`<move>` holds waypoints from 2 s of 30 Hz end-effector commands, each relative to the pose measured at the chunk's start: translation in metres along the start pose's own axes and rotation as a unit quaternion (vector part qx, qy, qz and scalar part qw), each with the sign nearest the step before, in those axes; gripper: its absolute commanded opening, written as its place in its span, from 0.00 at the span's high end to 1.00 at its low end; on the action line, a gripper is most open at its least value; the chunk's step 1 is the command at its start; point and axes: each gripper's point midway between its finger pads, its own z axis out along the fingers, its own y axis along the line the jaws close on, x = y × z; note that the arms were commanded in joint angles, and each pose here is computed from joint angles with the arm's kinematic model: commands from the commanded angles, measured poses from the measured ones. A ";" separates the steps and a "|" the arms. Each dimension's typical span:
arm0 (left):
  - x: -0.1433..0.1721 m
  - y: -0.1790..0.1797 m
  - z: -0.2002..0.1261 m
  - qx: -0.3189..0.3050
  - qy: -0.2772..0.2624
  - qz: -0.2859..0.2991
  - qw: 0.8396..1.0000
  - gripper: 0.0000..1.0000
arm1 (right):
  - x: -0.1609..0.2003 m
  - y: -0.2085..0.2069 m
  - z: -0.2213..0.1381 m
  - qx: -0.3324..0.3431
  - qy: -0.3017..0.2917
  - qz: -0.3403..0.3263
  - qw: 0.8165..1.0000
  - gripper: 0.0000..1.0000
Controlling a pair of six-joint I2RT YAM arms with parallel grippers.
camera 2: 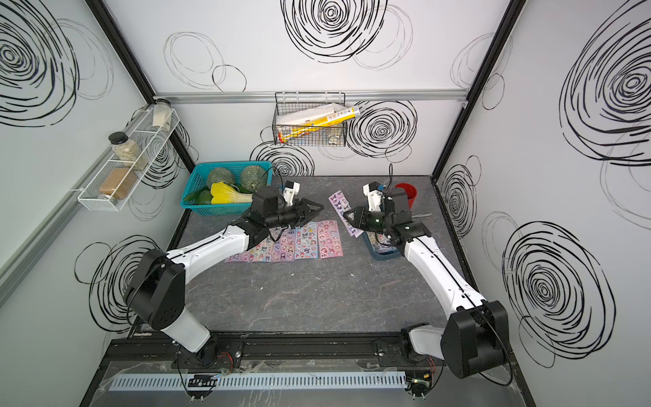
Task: Take the stickers out of the storage box
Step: Place the sticker at the center of the board.
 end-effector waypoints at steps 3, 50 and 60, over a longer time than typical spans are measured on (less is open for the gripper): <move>-0.009 -0.022 0.007 0.040 -0.008 0.011 0.999 0.54 | -0.001 0.020 0.006 -0.038 0.000 0.001 0.999 0.68; -0.024 -0.028 -0.010 0.042 -0.010 0.028 0.999 0.99 | 0.017 0.019 0.022 -0.036 0.022 0.006 0.999 0.41; -0.034 -0.015 -0.051 0.036 0.031 0.070 0.996 1.00 | 0.011 0.029 0.018 -0.086 0.019 -0.004 0.996 0.15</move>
